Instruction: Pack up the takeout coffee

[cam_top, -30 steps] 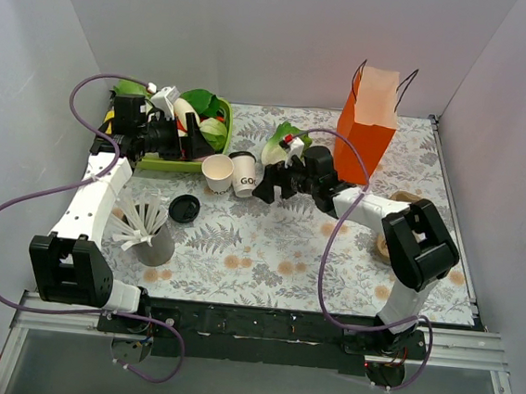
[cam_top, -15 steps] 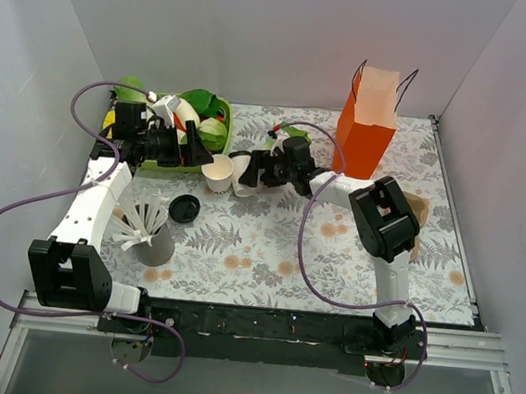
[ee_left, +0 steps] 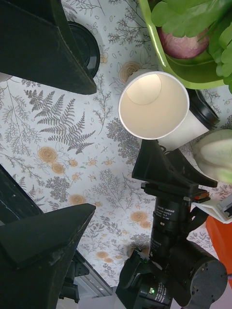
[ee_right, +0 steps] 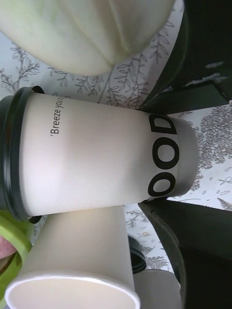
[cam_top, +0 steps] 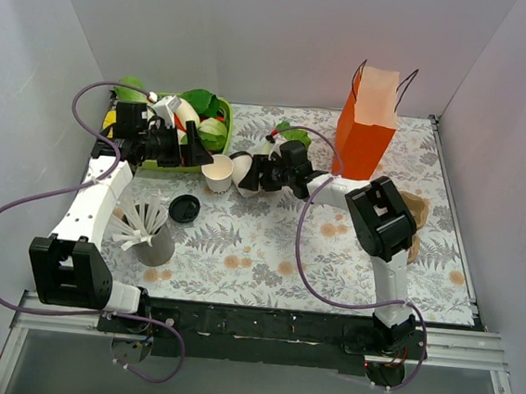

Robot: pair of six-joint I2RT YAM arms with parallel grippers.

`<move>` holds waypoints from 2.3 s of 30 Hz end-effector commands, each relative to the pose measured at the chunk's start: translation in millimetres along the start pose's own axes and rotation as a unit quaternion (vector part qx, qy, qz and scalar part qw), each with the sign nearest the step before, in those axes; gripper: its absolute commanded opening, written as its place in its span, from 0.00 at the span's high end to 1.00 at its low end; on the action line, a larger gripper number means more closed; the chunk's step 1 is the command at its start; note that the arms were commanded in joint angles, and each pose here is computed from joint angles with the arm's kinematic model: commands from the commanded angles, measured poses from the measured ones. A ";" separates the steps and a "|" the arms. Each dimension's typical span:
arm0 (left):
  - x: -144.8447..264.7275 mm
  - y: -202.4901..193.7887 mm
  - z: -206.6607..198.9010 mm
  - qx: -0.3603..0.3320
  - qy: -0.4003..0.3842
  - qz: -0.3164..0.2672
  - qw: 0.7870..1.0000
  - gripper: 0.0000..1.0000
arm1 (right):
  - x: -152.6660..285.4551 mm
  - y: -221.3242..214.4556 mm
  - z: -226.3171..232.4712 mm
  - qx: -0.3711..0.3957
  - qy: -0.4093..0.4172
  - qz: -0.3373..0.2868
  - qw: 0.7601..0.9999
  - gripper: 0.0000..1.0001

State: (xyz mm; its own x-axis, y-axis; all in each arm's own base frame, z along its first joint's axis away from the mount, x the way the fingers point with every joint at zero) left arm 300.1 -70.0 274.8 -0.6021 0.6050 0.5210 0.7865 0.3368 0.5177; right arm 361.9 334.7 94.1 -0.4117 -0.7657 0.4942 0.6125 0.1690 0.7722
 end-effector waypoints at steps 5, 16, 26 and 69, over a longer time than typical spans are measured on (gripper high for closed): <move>-4.5 24.8 -14.8 -0.048 -0.041 -0.013 0.998 0.02 | 58.8 36.9 6.7 0.059 0.060 -0.071 0.994 0.41; -28.5 28.4 -78.7 -0.252 -0.144 -0.004 0.957 0.02 | 125.0 29.5 43.8 0.165 0.198 -0.106 0.960 0.43; -40.7 9.6 -93.1 -0.275 -0.154 0.031 0.949 0.26 | 141.9 28.2 48.2 0.226 0.217 -0.123 0.942 0.44; -55.9 -19.6 -77.4 -0.212 -0.193 0.152 0.946 1.00 | 144.0 15.5 32.8 0.263 0.210 -0.111 0.935 0.41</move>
State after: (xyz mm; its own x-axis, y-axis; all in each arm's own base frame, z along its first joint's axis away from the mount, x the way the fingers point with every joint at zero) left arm 306.0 -165.7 286.7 -0.1887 0.8760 0.4439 0.7456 -0.1664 0.6453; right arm 282.7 248.3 184.7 -0.1048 -0.9730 0.2055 0.1500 0.1888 0.9705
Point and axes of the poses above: each gripper's point midway between its finger pads, its own x axis back along the fingers, its own z axis along the line the jaws close on, y = z × x, the point moved 8 cm from there along x, back along the fingers, and after that the axes turned 14 degrees about x, right-handed, at the moved point
